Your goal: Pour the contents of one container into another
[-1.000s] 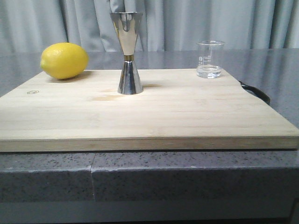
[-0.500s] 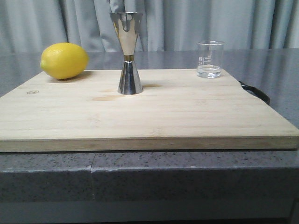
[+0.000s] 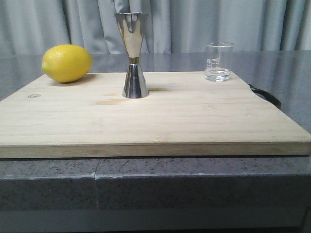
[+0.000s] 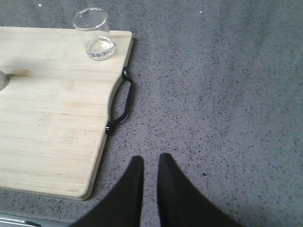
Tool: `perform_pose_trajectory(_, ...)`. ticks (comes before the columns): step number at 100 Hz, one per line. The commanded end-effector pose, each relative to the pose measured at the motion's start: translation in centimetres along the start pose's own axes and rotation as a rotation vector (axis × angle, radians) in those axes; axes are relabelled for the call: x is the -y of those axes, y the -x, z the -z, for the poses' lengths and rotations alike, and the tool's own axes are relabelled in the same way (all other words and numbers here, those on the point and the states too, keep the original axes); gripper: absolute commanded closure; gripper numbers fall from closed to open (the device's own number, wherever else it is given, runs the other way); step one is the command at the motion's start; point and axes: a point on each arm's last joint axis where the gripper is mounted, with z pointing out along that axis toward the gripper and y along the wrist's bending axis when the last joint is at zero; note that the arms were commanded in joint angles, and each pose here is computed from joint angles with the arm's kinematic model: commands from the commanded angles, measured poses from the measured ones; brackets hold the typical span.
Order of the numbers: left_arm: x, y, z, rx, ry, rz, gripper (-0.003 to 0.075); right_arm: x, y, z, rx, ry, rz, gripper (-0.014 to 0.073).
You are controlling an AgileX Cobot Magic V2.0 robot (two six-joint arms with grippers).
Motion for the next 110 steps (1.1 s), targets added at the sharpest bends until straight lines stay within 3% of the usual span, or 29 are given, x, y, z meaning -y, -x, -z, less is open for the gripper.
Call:
perform_pose_trajectory(1,0.0,1.3,0.5,0.105,-0.002,0.021,0.0739,0.0,1.2,0.4,0.084,-0.006,-0.001,0.0657)
perform_pose_trajectory(68,0.1,1.2,0.7,0.125,-0.009,0.018,0.0739,0.0,1.4,0.4,0.107,-0.008,-0.001,0.067)
perform_pose_trajectory(78,0.1,0.0,0.7,0.149,0.003,0.018,0.0739,0.0,1.4,0.4,0.107,-0.008,-0.001,0.067)
perform_pose_trajectory(110,-0.8,-7.2,-1.5,0.456,0.11,-0.003,0.0739,0.0,1.4,0.4,0.107,-0.008,-0.001,0.067)
